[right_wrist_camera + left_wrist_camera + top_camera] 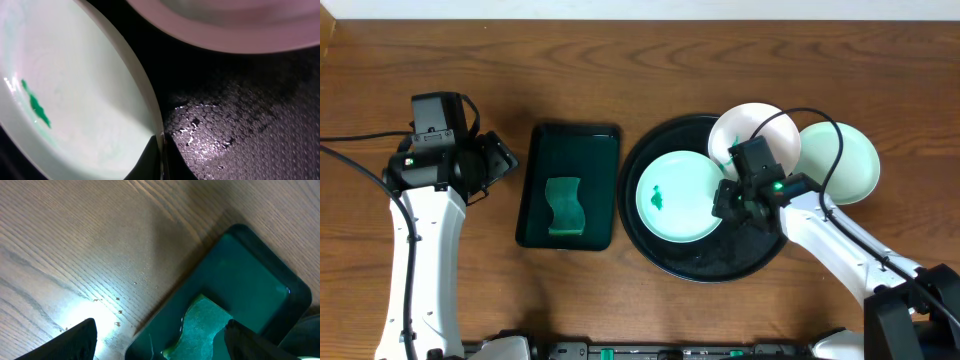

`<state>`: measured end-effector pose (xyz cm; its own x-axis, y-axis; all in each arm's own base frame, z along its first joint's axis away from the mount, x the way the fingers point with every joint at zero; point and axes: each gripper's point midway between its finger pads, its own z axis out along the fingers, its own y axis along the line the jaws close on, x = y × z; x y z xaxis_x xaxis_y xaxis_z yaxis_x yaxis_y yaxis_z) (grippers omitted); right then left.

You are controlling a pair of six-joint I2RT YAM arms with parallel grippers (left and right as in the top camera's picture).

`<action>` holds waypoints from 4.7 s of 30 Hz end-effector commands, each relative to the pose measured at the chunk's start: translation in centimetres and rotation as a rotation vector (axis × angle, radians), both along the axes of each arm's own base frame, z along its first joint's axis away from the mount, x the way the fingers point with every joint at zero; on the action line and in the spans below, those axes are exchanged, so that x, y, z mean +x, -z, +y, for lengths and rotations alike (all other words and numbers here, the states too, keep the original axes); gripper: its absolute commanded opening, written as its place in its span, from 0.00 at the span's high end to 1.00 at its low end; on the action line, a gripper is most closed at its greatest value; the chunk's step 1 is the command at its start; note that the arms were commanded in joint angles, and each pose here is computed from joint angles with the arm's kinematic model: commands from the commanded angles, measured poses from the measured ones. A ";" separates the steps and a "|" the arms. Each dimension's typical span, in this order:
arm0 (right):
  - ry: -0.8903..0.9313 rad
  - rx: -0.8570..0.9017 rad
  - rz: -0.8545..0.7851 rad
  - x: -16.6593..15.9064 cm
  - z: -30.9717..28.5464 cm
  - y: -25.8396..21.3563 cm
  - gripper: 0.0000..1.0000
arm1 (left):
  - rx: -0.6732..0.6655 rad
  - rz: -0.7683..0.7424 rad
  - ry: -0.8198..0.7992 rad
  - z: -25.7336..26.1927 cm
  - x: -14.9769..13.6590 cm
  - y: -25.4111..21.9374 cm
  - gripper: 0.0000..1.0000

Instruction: Clean dirty plates on tray and stack at the side

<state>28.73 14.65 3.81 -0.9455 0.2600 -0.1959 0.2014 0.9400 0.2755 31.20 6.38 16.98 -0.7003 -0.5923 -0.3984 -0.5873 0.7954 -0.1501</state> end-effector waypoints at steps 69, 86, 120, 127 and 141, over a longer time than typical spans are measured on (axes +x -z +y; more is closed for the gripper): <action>-0.236 -0.170 -0.122 2.4 -3.1 -0.7 0.55 | 0.013 -0.014 -0.003 0.3 0.2 -0.7 0.18; -0.235 -0.168 -0.131 2.4 -3.1 -0.3 0.01 | 0.013 -0.014 -0.003 0.3 0.2 -0.7 0.18; -0.202 -0.157 -0.108 2.5 -2.6 0.7 0.67 | 0.013 -0.014 -0.003 0.3 0.2 -0.7 0.18; -0.219 -0.161 -0.092 2.4 -2.1 1.6 0.76 | 0.013 -0.014 -0.003 0.3 0.2 -0.7 0.18; -0.155 -0.141 -0.080 2.2 -2.1 1.8 0.82 | 0.013 -0.014 -0.003 0.3 0.2 -0.7 0.18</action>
<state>31.42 12.62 2.55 -0.9492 0.0570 -0.3094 0.0105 0.9886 0.1499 31.21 6.39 17.00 -0.7001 -0.5922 -0.3989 -0.5873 0.7953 -0.1500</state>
